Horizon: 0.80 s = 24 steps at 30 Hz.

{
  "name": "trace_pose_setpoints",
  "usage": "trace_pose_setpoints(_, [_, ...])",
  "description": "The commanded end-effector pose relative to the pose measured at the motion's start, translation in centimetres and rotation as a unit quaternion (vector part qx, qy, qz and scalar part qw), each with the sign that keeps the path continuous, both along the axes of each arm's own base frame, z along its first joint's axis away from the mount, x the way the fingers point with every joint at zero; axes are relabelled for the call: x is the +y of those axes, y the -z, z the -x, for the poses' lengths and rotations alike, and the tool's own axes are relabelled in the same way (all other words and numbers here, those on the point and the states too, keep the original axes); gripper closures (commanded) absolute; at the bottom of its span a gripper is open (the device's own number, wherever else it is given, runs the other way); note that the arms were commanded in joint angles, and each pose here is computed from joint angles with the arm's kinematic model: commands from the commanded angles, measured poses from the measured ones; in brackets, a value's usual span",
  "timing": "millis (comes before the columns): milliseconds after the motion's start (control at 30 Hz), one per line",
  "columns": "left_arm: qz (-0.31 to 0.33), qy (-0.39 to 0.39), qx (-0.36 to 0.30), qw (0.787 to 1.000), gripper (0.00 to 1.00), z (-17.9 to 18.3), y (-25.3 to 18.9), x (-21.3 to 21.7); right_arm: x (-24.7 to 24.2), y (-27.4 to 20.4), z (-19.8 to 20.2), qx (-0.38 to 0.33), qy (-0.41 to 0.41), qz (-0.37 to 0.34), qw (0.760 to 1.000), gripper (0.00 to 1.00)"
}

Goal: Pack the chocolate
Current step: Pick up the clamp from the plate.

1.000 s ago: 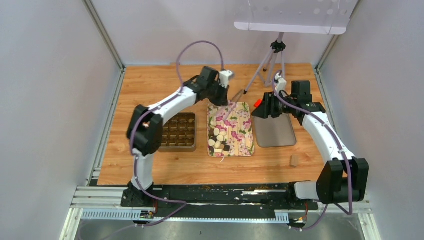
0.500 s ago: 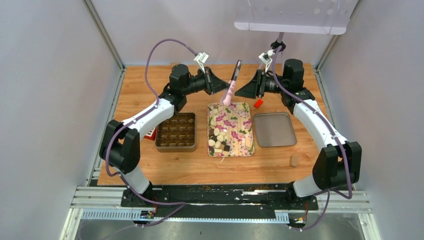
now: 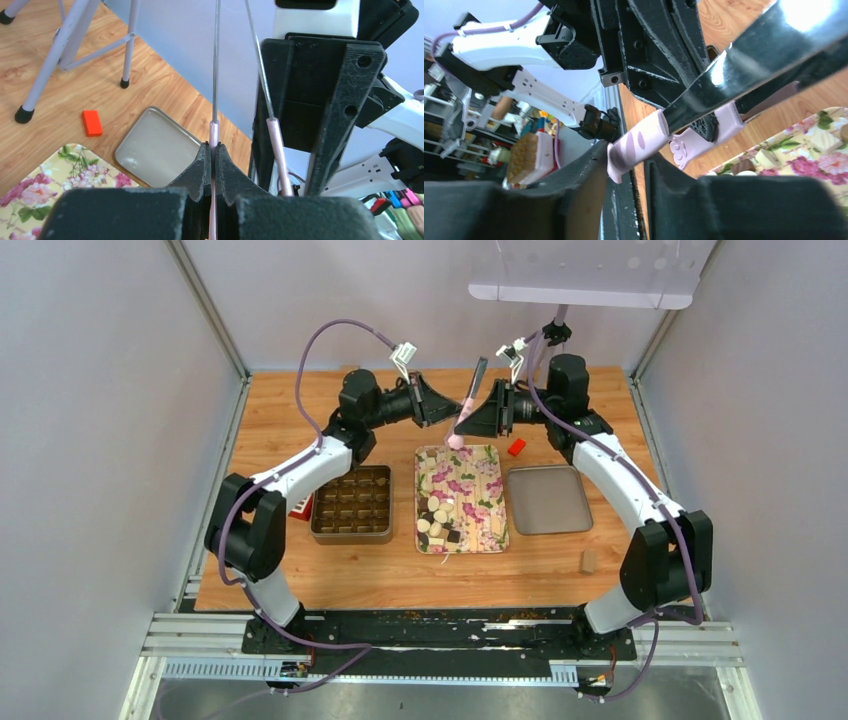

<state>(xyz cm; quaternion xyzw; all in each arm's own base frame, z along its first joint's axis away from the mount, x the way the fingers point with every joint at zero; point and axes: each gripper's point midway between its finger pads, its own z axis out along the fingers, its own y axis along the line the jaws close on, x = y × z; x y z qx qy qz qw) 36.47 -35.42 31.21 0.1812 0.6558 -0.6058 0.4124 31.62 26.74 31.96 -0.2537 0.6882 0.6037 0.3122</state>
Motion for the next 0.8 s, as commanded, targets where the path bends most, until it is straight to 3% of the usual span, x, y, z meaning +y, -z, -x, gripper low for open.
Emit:
trace_pose_setpoints(0, [0.030,0.003,-0.039,0.999,1.00,-0.1,-3.1,-0.1,0.9,-2.5,0.1,-0.060,-0.013,-0.011,0.998,0.74])
trace_pose_setpoints(67, [0.025,0.007,-0.047,0.999,1.00,0.0,-3.0,-0.1,1.1,-2.5,0.2,-0.073,-0.017,-0.007,0.997,0.90])
trace_pose_setpoints(100, [0.021,0.012,-0.056,0.998,0.95,0.2,-2.9,-0.1,1.0,-2.2,0.2,-0.075,-0.017,-0.002,0.997,0.97])
trace_pose_setpoints(133, [0.016,0.022,-0.065,0.998,0.82,0.5,-2.8,0.0,0.9,-2.0,0.2,-0.077,-0.018,0.003,0.997,1.00])
trace_pose_setpoints(167, [0.009,0.032,-0.074,0.997,0.71,0.8,-2.6,0.4,0.8,-1.8,0.4,-0.082,-0.019,0.008,0.996,1.00])
trace_pose_setpoints(233, [-0.014,0.043,-0.077,0.996,0.57,1.0,-1.6,1.9,0.5,-1.4,1.0,-0.100,-0.028,0.018,0.994,1.00])
trace_pose_setpoints(367, [-0.115,0.023,-0.130,0.985,0.45,1.7,0.6,7.5,-0.9,0.8,2.8,-0.153,-0.049,0.078,0.984,1.00])
trace_pose_setpoints(433, [-0.175,0.024,-0.202,0.963,0.38,3.2,1.2,9.8,-1.7,1.9,3.6,-0.177,-0.054,0.109,0.977,1.00])
trace_pose_setpoints(500, [-0.219,0.048,-0.317,0.922,0.32,5.3,0.9,11.0,-2.2,2.3,4.6,-0.197,-0.068,0.123,0.970,1.00])
trace_pose_setpoints(633, [-0.170,0.024,-0.439,0.882,0.17,9.2,-3.4,10.7,-2.1,3.0,7.9,-0.254,-0.133,0.148,0.946,1.00])
trace_pose_setpoints(767, [-0.166,0.077,-0.482,0.857,0.15,12.7,-4.5,8.5,-1.4,3.8,10.5,-0.303,-0.188,0.173,0.918,1.00])
